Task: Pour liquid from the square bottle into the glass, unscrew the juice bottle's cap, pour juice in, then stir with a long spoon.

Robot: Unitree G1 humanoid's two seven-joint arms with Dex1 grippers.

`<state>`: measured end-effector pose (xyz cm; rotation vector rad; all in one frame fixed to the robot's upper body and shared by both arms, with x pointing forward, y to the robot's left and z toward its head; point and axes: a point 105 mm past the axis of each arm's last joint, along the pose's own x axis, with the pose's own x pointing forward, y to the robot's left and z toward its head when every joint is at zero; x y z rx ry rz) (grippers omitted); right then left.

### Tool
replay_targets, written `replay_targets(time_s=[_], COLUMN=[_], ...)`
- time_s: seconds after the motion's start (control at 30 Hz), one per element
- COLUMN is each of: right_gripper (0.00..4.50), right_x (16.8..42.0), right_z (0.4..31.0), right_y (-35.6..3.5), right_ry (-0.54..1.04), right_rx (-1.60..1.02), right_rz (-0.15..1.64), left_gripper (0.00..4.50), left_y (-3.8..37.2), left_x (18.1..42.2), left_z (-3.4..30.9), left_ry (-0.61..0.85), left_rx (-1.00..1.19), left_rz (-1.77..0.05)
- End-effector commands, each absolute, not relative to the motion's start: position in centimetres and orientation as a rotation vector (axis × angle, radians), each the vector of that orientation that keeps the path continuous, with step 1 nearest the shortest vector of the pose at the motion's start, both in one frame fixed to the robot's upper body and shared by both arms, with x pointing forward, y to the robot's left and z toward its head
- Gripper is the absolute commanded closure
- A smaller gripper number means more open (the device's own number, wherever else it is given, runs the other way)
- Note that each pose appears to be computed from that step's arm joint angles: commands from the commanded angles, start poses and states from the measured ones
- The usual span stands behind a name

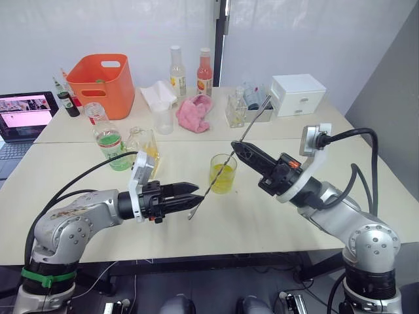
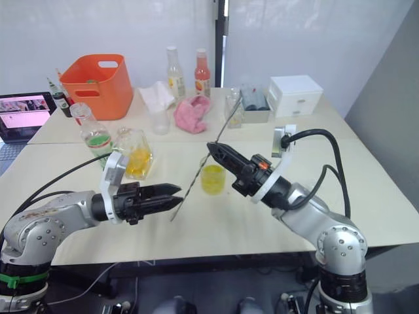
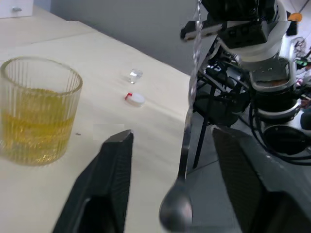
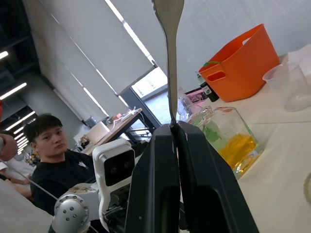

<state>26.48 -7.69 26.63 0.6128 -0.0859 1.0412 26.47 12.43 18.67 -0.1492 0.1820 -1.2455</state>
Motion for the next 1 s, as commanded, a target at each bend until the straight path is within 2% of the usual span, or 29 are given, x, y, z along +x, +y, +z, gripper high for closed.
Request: replay_targets(time_s=[0.03,0.1,0.27,0.37,0.67,1.0], right_gripper=[4.50,4.50,4.50,4.50,4.50,4.50], right_x=[26.6,27.1,28.5,29.4,33.1,34.4], right_z=[29.8,31.3,34.9,35.8,33.4,31.8], right_y=[-9.2,-9.7,-10.6,-10.4,-8.8,-7.4], right_ry=[-0.228,-0.270,-0.365,-0.385,-0.341,-0.321], right_rx=[0.532,0.447,0.308,0.263,0.119,0.043], right_rz=[1.033,1.021,0.980,0.962,0.927,0.946], left_gripper=[0.53,0.04,0.04,0.04,0.04,0.04], left_y=[13.9,14.3,14.2,14.0,13.2,12.9], left_x=[27.4,28.1,29.3,29.6,30.5,31.0], left_z=[18.6,18.7,19.3,19.4,19.8,19.9], left_ry=[0.120,0.086,0.018,0.009,-0.029,-0.036], left_rx=[0.012,0.069,0.126,0.128,0.178,0.193], left_rz=[-1.166,-1.132,-1.117,-1.119,-1.108,-1.097])
